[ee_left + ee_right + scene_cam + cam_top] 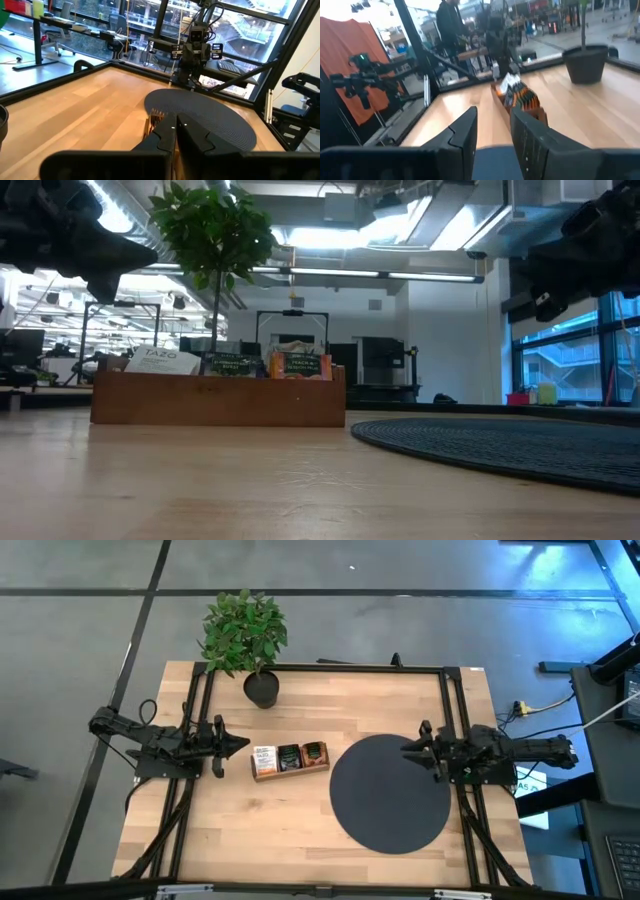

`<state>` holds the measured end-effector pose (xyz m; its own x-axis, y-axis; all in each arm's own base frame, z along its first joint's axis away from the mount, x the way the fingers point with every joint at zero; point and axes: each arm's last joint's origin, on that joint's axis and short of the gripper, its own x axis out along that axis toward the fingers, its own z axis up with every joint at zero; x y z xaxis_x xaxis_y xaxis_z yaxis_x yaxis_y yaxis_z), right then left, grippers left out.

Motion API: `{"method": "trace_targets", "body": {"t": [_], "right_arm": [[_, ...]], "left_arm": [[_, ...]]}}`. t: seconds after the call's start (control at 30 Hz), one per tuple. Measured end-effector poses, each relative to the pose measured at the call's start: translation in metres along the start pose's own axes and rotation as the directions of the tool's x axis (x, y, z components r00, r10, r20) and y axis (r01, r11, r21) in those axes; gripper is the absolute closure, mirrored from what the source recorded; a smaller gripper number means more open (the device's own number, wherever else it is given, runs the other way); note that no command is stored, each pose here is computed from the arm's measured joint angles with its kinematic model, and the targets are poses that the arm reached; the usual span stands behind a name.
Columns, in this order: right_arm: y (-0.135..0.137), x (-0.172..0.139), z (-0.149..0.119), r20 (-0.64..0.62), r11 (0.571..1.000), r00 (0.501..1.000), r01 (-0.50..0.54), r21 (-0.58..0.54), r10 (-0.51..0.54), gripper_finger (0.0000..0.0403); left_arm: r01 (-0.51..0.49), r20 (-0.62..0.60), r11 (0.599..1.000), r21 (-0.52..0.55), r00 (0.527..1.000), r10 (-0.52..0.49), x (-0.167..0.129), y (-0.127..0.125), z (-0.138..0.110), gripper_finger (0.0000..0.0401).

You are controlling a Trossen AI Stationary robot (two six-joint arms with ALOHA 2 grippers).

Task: Pick & Place Tea
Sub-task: Return to Home Position

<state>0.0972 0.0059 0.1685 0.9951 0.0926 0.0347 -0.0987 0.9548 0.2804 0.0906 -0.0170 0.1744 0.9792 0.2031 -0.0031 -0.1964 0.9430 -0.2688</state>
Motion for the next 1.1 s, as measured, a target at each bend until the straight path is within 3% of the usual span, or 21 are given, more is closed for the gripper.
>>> {"method": "trace_targets", "body": {"t": [1.1], "right_arm": [[-0.0003,0.0002,-0.0008,-0.009,1.000,1.000,0.003,-0.004,-0.003,0.0286]], "left_arm": [[0.000,0.000,1.000,0.000,1.000,0.000,0.0000,0.0000,0.0000,0.0389]]}}
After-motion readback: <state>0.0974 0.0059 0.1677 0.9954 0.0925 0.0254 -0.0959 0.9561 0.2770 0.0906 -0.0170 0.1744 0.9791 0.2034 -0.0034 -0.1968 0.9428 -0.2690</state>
